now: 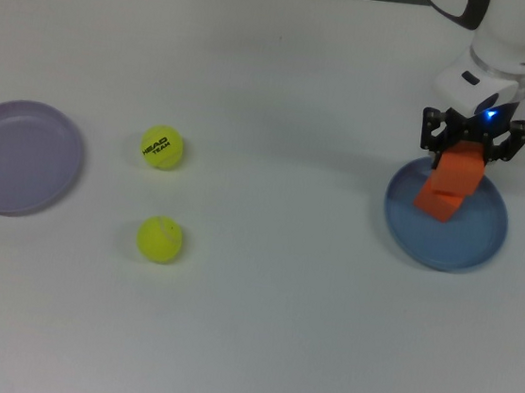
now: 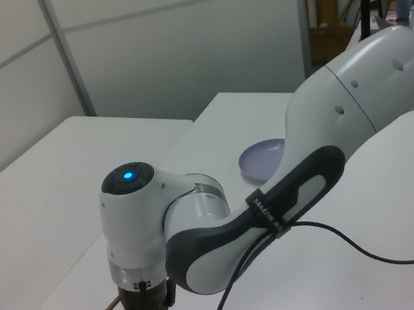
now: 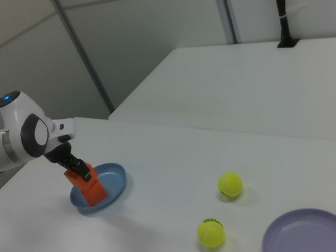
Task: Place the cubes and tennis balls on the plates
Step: 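Lift the second cube and stack it on the cube on the blue plate, then open the gripper and move it over the tennis ball near the lavender plate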
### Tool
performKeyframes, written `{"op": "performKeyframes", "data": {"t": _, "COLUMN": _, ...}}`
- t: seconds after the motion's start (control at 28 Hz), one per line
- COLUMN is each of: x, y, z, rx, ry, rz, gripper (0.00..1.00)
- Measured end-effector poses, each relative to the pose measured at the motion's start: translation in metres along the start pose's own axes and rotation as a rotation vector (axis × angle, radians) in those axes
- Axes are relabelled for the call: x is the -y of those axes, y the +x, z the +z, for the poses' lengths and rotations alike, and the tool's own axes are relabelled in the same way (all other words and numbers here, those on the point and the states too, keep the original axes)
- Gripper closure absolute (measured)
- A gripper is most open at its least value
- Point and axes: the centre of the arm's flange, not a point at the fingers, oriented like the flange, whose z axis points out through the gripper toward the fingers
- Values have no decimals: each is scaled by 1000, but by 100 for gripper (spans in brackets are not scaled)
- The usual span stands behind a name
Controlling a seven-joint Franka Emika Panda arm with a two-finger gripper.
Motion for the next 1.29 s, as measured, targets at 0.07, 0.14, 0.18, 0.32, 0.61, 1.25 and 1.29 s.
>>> {"op": "performKeyframes", "data": {"t": 0.07, "x": 1, "y": 1, "z": -2, "rx": -3, "ry": 3, "rz": 0, "gripper": 37}}
{"op": "performKeyframes", "data": {"t": 0.14, "x": 1, "y": 1, "z": -1, "rx": -3, "ry": 3, "rz": 0, "gripper": 37}}
{"op": "performKeyframes", "data": {"t": 0.18, "x": 1, "y": 1, "z": 0, "rx": -2, "ry": 2, "rz": 0, "gripper": 37}}
{"op": "performKeyframes", "data": {"t": 0.32, "x": 1, "y": 1, "z": 8, "rx": 8, "ry": -3, "rz": 1, "gripper": 38}}
{"op": "performKeyframes", "data": {"t": 0.61, "x": 7, "y": -3, "z": 28, "rx": 31, "ry": -11, "rz": -9, "gripper": 19}}
{"op": "performKeyframes", "data": {"t": 1.25, "x": -18, "y": 28, "z": -101, "rx": -63, "ry": -4, "rz": 56, "gripper": 0}}
{"op": "performKeyframes", "data": {"t": 1.29, "x": -31, "y": 32, "z": -109, "rx": -55, "ry": -21, "rz": 78, "gripper": 0}}
